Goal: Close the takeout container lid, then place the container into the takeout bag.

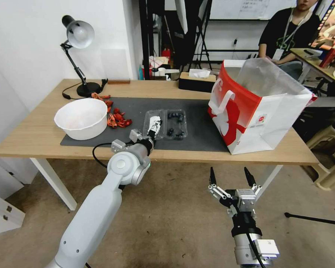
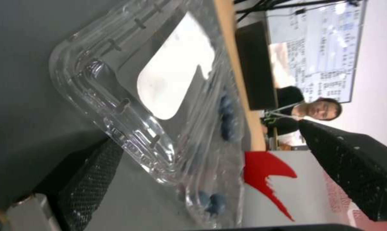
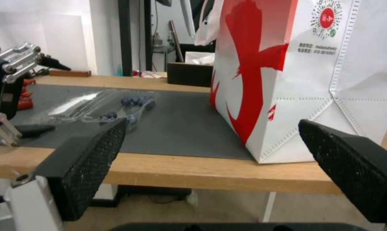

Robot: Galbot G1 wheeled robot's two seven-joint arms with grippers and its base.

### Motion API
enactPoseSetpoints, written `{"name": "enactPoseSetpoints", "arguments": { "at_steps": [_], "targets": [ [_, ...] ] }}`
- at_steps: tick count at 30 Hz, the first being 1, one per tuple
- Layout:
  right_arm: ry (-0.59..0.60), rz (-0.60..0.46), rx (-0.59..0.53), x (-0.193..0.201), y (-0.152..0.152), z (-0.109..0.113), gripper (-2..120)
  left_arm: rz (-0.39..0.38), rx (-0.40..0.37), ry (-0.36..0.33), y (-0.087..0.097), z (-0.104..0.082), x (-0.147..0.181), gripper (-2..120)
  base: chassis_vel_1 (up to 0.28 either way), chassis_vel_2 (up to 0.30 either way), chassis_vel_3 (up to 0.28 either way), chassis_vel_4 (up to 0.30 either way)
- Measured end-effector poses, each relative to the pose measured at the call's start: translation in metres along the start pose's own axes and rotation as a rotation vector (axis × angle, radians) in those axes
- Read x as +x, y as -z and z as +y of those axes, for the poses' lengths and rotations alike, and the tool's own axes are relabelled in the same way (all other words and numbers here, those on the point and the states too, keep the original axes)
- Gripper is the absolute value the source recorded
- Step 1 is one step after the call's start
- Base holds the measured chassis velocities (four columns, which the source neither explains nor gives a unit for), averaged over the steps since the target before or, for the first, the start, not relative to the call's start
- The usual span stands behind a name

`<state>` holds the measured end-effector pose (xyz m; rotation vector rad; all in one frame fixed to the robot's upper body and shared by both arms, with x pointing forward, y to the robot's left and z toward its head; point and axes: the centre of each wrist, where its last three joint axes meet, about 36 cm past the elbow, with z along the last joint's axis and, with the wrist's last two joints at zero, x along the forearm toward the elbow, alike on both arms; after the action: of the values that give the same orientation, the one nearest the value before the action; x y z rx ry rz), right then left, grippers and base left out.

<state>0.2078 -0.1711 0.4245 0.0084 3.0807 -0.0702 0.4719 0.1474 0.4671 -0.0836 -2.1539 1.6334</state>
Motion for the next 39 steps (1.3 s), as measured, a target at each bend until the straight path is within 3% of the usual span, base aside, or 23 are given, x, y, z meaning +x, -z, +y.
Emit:
{"name": "enactPoseSetpoints", "arguments": {
  "at_steps": [7,12,19,29,36,39],
  "targets": [
    [0.0,-0.003,0.001,0.0,0.0,0.0,100,-0.071,-0.15,-0.097,-0.016,0.009,0.005,100,0.0,0.0,0.0,0.0],
    [0.0,-0.005,0.005,0.001,-0.003,0.0,100,-0.134,-0.316,-0.209,-0.032,0.019,0.007,100,0.0,0.0,0.0,0.0],
    [-0.002,-0.004,0.009,0.001,-0.005,0.0,100,-0.166,-0.43,-0.303,-0.04,0.022,0.007,100,0.0,0.0,0.0,0.0],
    [-0.004,-0.005,0.013,0.001,-0.007,0.001,100,-0.16,-0.462,-0.365,-0.042,0.013,0.001,100,0.0,0.0,0.0,0.0],
    [-0.006,-0.006,0.015,0.001,-0.007,0.0,100,-0.128,-0.406,-0.375,-0.043,0.002,-0.003,100,0.0,0.0,0.0,0.0],
    [-0.006,-0.005,0.016,0.001,-0.007,0.0,100,-0.109,-0.365,-0.367,-0.043,-0.003,-0.004,88,0.0,0.0,0.0,0.0]
  ]
}}
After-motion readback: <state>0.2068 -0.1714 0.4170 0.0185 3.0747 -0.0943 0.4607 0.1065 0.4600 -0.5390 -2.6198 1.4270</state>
